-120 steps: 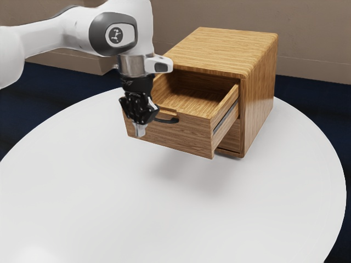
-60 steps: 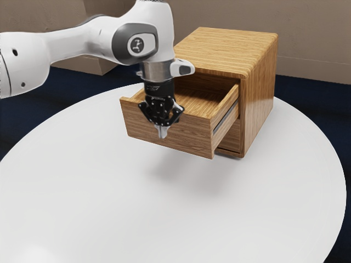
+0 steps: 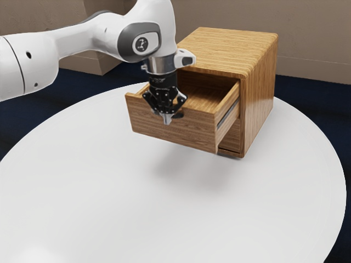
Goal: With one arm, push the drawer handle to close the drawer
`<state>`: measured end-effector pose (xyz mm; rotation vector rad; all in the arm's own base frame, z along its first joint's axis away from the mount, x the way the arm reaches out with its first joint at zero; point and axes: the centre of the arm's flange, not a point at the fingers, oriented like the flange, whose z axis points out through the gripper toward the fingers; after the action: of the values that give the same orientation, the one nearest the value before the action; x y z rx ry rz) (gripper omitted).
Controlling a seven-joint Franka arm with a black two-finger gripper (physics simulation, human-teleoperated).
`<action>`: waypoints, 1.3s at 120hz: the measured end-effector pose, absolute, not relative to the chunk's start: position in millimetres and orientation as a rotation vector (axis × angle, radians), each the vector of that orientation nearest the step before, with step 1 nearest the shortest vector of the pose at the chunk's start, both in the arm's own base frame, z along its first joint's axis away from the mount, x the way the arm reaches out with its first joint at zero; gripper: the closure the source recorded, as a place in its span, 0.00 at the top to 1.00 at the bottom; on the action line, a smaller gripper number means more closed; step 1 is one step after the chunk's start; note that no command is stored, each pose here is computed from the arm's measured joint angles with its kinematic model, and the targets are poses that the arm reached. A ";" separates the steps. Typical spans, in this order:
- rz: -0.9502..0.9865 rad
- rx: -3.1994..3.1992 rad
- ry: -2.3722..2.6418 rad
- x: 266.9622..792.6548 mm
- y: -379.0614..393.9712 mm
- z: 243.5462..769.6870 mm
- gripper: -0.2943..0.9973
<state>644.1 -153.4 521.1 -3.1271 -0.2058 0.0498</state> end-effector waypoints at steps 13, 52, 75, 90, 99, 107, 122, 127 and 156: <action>0.027 -3.143 -0.190 653.4 -163.0 518.8 0.16; -0.049 -3.117 -0.213 672.1 -153.9 517.9 0.16; -0.122 -3.114 -0.226 686.3 -147.6 515.1 0.16; -0.195 -3.125 -0.224 692.3 -148.9 525.9 0.16; -0.225 -3.131 -0.219 694.9 -150.6 527.0 0.16; -0.245 -3.136 -0.209 697.6 -154.8 524.0 0.16; -0.286 -3.147 -0.185 704.1 -166.2 515.3 0.16; -0.298 -3.150 -0.179 706.9 -169.4 511.6 0.16; -0.392 -3.143 -0.191 720.1 -166.7 503.1 0.16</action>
<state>720.1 -166.7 503.1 -3.1428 -0.1906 -0.3918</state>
